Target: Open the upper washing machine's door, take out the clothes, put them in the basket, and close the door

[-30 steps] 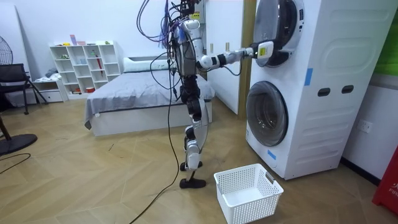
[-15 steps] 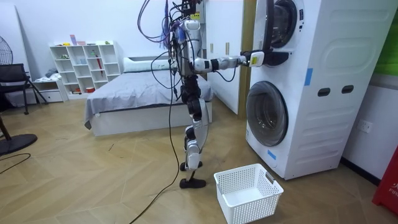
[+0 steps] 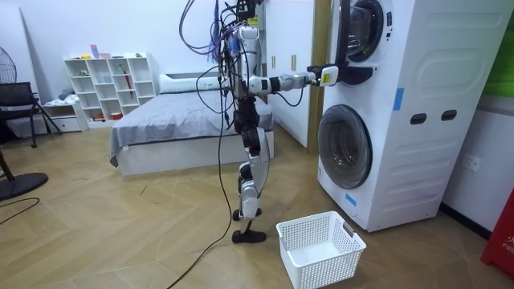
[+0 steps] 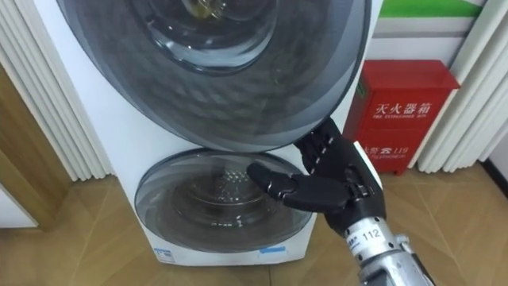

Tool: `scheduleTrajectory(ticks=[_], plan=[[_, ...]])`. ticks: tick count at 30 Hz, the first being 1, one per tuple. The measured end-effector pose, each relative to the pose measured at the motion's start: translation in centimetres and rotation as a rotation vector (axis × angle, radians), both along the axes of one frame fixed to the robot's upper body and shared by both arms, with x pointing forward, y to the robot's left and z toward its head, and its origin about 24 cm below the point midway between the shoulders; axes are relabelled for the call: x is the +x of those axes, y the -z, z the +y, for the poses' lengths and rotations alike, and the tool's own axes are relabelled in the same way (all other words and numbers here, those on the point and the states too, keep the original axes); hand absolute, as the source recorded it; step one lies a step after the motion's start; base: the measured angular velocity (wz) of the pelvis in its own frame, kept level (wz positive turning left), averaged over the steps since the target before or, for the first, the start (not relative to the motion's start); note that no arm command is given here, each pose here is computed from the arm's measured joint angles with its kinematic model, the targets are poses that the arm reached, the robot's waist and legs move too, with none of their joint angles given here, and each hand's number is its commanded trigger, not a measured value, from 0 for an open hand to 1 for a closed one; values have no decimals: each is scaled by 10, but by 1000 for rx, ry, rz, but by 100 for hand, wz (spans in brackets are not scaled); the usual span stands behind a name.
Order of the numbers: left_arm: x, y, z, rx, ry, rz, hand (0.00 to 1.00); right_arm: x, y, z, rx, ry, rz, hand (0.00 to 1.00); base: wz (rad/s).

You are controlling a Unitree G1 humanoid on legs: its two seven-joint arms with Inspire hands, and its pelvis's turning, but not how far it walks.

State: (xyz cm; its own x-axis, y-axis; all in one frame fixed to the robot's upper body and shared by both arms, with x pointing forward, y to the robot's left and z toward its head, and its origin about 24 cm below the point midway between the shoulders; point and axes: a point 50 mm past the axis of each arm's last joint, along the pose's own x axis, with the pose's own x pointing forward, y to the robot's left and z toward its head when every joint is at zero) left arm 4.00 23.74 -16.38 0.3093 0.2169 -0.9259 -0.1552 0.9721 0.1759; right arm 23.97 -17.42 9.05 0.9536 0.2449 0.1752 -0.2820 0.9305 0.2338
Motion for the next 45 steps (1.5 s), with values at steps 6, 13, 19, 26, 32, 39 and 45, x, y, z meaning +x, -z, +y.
scheduleTrajectory(ticks=[6, 13, 19, 26, 32, 39, 45], plan=[[1, -1, 2, 1, 18, -15, 0, 1, -13, 0, -70, -11, -50, 0, -9], [6, -2, 8, 4, 53, -15, 0, -4, -30, 5, -189, -42, -94, 0, -15], [14, -4, 12, 30, 104, -11, 0, -2, -39, 22, -199, -92, -143, 0, -15], [17, -5, 16, 50, 106, -14, 0, -2, -65, 56, -205, -324, -294, 0, -3], [17, -6, 17, 54, 105, -12, 0, -9, -63, 65, -221, -412, -298, 0, -1], [15, -6, 19, 48, 108, -7, 0, -13, -61, 68, -248, -491, -306, 0, 8], [17, -8, 24, 55, 114, -13, 0, -18, -62, 75, -252, -560, -326, 0, 9]])
